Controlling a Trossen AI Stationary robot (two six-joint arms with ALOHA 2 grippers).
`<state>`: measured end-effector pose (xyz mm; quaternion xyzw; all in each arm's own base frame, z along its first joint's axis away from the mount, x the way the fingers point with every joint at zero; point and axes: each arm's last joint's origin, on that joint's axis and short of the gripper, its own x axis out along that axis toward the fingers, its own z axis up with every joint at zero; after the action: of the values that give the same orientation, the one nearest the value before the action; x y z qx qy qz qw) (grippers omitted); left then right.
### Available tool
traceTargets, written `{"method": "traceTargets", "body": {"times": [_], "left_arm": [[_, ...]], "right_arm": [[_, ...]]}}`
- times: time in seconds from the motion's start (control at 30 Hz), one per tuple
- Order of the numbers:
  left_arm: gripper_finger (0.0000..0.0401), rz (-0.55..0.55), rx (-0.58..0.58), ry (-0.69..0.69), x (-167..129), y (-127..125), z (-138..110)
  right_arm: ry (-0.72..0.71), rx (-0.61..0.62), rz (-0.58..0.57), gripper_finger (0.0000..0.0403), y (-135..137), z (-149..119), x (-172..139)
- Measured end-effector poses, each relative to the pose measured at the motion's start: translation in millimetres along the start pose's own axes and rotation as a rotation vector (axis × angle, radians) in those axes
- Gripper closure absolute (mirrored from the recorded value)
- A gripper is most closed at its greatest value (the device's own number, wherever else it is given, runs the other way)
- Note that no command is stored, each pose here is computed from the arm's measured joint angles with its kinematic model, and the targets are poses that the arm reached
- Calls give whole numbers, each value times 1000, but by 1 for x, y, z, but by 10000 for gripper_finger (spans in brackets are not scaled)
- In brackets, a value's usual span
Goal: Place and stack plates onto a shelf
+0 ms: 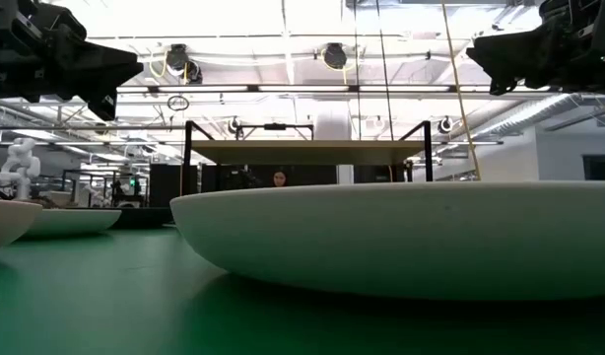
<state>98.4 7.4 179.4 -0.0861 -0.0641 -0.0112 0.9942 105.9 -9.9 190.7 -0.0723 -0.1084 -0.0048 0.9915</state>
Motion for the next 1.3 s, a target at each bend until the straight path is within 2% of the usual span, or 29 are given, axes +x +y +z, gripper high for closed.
{"method": "traceTargets", "body": {"times": [0.37,0.5,0.67,0.9,0.97,1.2,1.3], "left_arm": [[324,0,0,0,0,0,0],[324,0,0,0,0,0,0],[324,0,0,0,0,0,0],[324,1,0,1,0,0,0],[324,0,0,0,0,0,0],[324,0,0,0,0,0,0],[324,0,0,1,0,0,0]], "right_arm": [[-36,0,-4,282,0,3,0],[-51,76,-2,282,-1,5,0],[-137,173,-6,282,-2,13,-1],[-364,238,25,282,-3,34,-6],[-390,243,39,282,-3,37,-7],[-287,190,26,282,-2,28,-2],[-129,159,23,282,-2,18,5]]}}
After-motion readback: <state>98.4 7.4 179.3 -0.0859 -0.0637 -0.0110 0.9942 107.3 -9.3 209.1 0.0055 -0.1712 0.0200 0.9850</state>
